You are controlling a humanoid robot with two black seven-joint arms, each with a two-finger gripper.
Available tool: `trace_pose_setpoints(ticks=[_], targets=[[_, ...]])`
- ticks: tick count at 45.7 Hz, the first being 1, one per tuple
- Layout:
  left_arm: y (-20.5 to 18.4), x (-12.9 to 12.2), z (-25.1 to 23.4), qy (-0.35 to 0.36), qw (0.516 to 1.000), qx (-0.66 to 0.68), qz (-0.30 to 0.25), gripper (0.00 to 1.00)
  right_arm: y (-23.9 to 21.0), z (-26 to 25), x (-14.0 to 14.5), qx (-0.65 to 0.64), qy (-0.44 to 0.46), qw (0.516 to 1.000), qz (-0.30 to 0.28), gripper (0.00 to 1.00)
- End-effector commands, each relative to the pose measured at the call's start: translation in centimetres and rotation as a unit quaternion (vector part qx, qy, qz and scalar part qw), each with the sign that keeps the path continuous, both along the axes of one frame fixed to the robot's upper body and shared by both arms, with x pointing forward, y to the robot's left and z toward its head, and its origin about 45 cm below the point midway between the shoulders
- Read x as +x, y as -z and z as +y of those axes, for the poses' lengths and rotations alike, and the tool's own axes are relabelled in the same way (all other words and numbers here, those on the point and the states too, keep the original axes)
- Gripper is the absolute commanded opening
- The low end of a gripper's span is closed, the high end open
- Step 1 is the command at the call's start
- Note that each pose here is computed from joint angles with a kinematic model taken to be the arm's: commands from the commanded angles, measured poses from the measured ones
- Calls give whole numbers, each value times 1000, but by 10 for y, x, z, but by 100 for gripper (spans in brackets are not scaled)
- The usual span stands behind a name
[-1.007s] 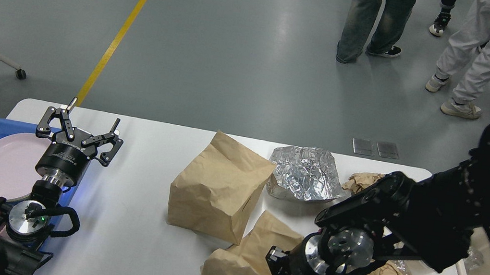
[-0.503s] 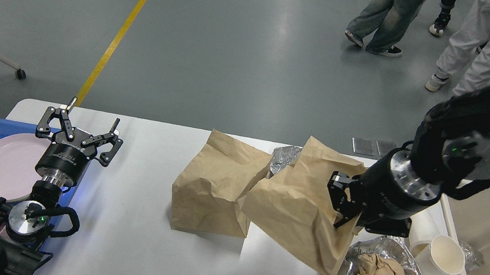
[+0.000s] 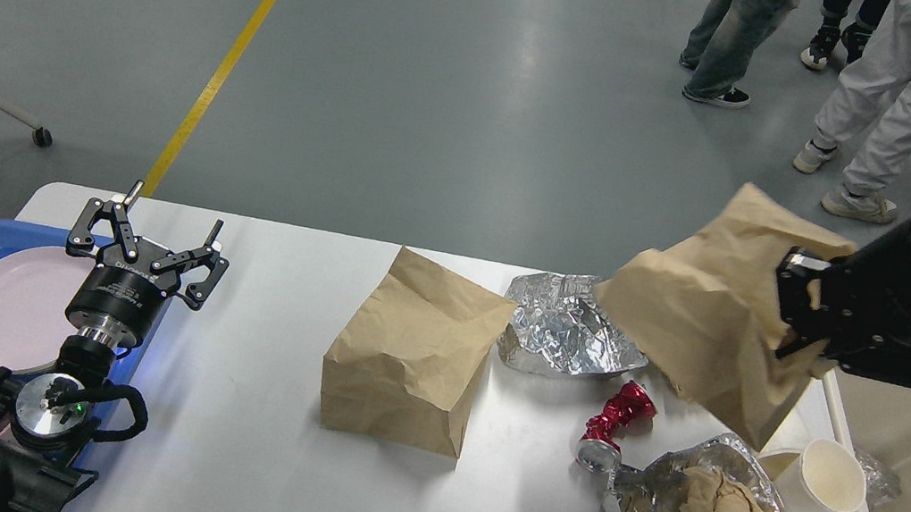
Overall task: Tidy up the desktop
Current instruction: 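Lift the brown paper bag and carry it to the white bin, then open the right gripper to drop the bag into the bin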
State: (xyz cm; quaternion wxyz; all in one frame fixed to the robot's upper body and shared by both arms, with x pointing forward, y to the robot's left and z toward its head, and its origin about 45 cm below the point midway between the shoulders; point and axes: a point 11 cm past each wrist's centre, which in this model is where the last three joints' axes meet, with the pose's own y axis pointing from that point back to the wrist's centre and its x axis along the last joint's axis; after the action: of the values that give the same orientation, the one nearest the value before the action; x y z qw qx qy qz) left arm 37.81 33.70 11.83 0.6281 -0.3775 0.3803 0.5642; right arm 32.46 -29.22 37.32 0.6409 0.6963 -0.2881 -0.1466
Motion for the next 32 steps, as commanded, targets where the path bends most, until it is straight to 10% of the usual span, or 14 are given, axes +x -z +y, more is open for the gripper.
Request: trace_pose_setpoints(ticks=[1, 16, 32], targets=[[0, 0, -1, 1, 1000, 0, 0, 97, 7, -70, 10, -9, 77, 997, -19, 0], [0, 0, 0, 1, 1000, 0, 0, 97, 83, -258, -12, -79, 222, 971, -29, 0], [0, 0, 0, 0, 1000, 0, -1, 97, 216, -321, -68, -154, 314, 935, -49, 0]])
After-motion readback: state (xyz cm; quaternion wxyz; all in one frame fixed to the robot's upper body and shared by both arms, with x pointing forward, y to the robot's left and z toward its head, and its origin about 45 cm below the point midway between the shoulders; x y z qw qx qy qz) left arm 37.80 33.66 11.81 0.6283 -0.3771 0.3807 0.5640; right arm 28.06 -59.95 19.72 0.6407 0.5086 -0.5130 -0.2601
